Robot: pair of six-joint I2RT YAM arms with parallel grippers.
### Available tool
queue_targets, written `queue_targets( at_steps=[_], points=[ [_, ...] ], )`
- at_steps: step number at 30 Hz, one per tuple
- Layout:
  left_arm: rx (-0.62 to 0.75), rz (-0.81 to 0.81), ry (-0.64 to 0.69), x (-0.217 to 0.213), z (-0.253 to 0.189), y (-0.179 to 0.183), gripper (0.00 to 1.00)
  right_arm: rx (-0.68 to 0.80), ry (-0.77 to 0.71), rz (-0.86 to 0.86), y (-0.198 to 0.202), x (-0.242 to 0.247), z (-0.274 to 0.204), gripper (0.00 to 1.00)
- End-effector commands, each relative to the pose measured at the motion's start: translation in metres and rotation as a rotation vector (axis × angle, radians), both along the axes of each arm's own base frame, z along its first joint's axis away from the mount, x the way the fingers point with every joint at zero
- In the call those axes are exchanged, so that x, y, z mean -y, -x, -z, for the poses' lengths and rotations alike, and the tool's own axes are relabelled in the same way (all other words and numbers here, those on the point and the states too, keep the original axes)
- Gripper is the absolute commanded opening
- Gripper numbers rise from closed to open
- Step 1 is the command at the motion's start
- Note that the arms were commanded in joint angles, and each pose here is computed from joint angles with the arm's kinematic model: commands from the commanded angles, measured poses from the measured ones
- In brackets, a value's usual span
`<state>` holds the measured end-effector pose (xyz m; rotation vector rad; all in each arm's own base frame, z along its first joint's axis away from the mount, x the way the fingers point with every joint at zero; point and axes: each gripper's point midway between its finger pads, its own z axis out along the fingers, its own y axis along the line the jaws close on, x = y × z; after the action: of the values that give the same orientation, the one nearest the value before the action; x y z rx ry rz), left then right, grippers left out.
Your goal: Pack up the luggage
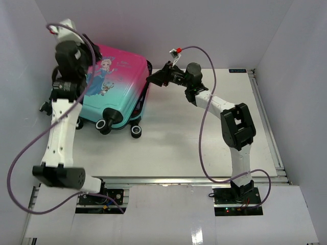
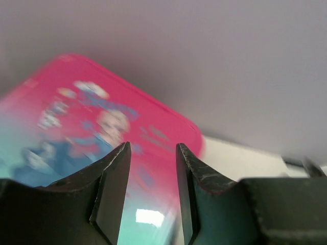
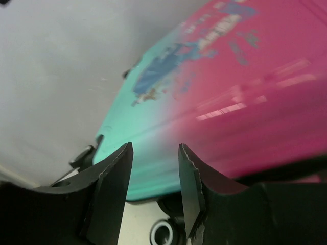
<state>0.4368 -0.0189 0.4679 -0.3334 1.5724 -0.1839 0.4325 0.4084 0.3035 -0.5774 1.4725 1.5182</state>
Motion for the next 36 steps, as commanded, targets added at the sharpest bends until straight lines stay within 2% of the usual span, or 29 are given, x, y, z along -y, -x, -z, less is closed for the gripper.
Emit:
queue_targets(
  at_steps=[1, 6, 11, 14, 19, 23, 31, 36],
  points=[
    [-0.143, -0.430, 0.169, -0.160, 0.047, -0.018, 0.42, -0.031, 0.213, 0.274, -0.020, 0.048, 0.034, 0.51],
    [-0.208, -0.578, 0.288, -0.228, 0.107, -0.027, 0.31, -0.167, 0.390, 0.456, -0.024, 0.084, 0.098, 0.51],
    [-0.299, -0.645, 0.206, -0.261, 0.150, -0.042, 0.29, -0.234, 0.484, 0.433, -0.031, 0.081, 0.151, 0.50],
    [-0.368, -0.616, 0.206, -0.261, 0.181, -0.051, 0.28, -0.246, 0.512, 0.416, -0.034, 0.078, 0.168, 0.49],
    [-0.508, -0.397, 0.335, -0.219, 0.253, -0.068, 0.20, -0.253, 0.563, 0.392, -0.041, 0.074, 0.189, 0.49],
    [-0.538, -0.250, 0.448, -0.170, 0.278, -0.056, 0.11, -0.265, 0.590, 0.423, -0.033, 0.085, 0.191, 0.49],
    [-0.466, -0.154, 0.435, -0.099, 0.266, -0.012, 0.09, -0.260, 0.607, 0.498, -0.004, 0.115, 0.175, 0.52],
    [-0.419, -0.065, 0.371, -0.037, 0.244, 0.008, 0.09, -0.241, 0.621, 0.555, 0.018, 0.142, 0.164, 0.55]
  ],
)
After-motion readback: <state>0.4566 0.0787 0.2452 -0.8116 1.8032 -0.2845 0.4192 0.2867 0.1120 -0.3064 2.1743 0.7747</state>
